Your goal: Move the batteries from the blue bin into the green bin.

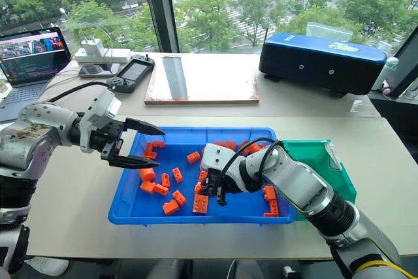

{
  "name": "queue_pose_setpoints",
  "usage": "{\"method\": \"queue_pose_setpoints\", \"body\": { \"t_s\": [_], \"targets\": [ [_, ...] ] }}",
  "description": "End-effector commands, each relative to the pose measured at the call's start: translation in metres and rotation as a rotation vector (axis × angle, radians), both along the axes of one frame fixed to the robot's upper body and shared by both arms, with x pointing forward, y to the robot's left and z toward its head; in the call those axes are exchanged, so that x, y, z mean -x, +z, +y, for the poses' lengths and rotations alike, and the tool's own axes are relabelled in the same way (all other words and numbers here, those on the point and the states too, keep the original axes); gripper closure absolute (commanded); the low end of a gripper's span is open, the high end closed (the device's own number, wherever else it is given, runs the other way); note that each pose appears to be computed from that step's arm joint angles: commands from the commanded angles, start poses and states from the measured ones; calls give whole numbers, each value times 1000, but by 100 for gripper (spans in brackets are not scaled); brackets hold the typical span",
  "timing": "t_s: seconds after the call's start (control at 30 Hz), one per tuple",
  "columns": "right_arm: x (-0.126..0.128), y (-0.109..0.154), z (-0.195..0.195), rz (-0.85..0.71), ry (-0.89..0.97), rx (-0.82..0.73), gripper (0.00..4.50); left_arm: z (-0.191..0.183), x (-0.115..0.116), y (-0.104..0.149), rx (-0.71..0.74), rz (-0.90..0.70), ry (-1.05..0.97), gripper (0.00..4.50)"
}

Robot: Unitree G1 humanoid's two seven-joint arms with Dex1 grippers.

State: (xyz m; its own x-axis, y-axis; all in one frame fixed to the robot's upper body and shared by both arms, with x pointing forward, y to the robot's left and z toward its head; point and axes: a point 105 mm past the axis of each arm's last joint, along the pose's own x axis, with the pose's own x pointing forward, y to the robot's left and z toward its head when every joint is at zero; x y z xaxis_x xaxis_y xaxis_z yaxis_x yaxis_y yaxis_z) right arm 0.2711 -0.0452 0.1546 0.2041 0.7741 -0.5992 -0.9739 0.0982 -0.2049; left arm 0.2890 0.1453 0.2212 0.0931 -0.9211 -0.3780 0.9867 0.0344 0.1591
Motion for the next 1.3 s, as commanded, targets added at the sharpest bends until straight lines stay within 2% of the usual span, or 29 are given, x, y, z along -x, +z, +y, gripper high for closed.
{"method": "queue_pose_setpoints", "body": {
  "t_s": [0.03, 0.4, 0.67, 0.8, 0.87, 0.9, 1.0, 1.13, 1.2, 1.3],
  "targets": [
    [5, 22, 3, -43, 31, -34, 409, -4, 4, 9, -3, -37, -34, 0],
    [10, 32, 3, -50, 36, -28, 409, -4, 4, 9, -2, -35, -43, 0],
    [-56, 30, -71, -290, -268, 171, 409, -5, 5, 8, 4, -33, -40, 0],
    [-82, 38, -93, -400, -368, 191, 409, -6, 5, 7, 6, -34, -42, 0],
    [-86, 40, -99, -430, -385, 208, 308, -6, 4, 8, 7, -36, -43, 0],
    [-87, 41, -99, -436, -386, 209, 289, -6, 4, 8, 7, -36, -43, 0],
    [-82, 44, -87, -408, -360, 148, 185, -6, 4, 7, 7, -36, -42, 0],
    [-41, 34, -45, -220, -150, 21, 34, -6, 4, 7, 7, -35, -39, 0],
    [-18, 27, -30, -142, -40, -6, 6, -6, 4, 7, 6, -35, -38, 0],
    [-4, 17, -24, -122, 48, 20, 6, -6, 4, 7, 6, -35, -39, 0]
  ]
}}
